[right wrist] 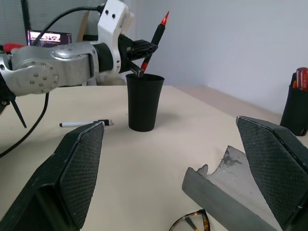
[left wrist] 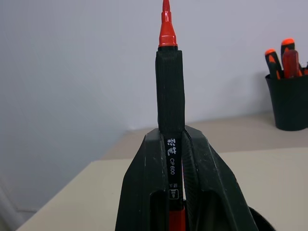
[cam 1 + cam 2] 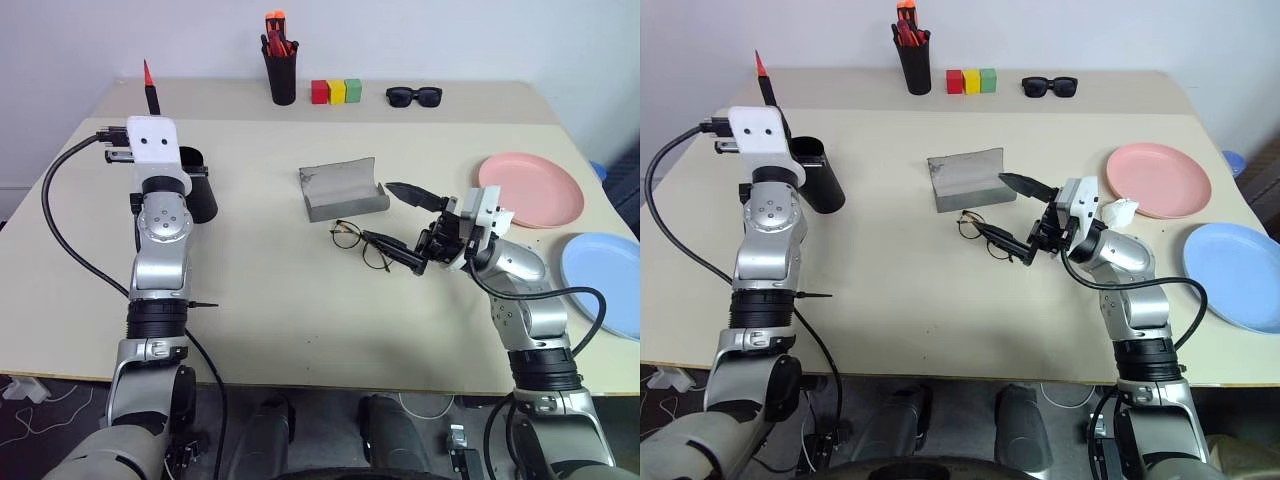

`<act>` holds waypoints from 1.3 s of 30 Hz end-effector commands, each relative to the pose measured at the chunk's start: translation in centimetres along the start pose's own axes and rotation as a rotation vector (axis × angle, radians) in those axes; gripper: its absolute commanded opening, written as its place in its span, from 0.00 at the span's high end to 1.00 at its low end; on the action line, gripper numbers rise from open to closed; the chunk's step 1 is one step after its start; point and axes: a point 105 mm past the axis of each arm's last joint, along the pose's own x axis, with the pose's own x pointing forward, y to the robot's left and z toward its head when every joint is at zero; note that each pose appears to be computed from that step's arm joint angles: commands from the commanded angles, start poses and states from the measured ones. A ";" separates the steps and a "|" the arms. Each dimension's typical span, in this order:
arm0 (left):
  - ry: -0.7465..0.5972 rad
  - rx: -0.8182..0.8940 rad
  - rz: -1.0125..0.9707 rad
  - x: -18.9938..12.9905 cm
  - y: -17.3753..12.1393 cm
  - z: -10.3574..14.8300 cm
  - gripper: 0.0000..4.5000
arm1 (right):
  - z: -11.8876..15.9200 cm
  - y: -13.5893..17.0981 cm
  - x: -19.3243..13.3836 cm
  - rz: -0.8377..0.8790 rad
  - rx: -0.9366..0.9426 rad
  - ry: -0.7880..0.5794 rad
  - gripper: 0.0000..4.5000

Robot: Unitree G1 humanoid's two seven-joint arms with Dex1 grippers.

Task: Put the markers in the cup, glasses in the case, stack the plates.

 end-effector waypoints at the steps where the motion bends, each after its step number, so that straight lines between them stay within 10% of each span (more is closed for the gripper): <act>1: -0.041 0.005 0.009 -0.1 0.2 0.7 0.99 | 1.4 0.2 0.2 0.008 -0.028 -0.033 0.00; 9: -0.024 0.005 -0.002 -0.3 0.1 0.0 0.99 | 1.3 -0.1 0.1 0.011 -0.026 -0.026 0.00; 15: -0.028 -0.013 -0.013 -1.0 -0.1 -0.2 0.38 | 1.0 -0.1 -0.1 0.011 -0.020 -0.021 0.00; 22: -0.089 -0.129 -0.068 -2.2 0.4 2.6 0.38 | 0.7 -0.2 -0.5 0.004 -0.016 -0.010 0.00; 33: 0.372 -0.270 -0.567 -11.4 5.0 1.3 0.38 | -1.6 2.7 -3.3 0.201 0.123 0.162 0.00; 39: 0.687 -0.287 -0.522 -12.7 7.2 -2.4 0.38 | -1.3 3.2 -2.9 0.280 0.144 0.135 0.00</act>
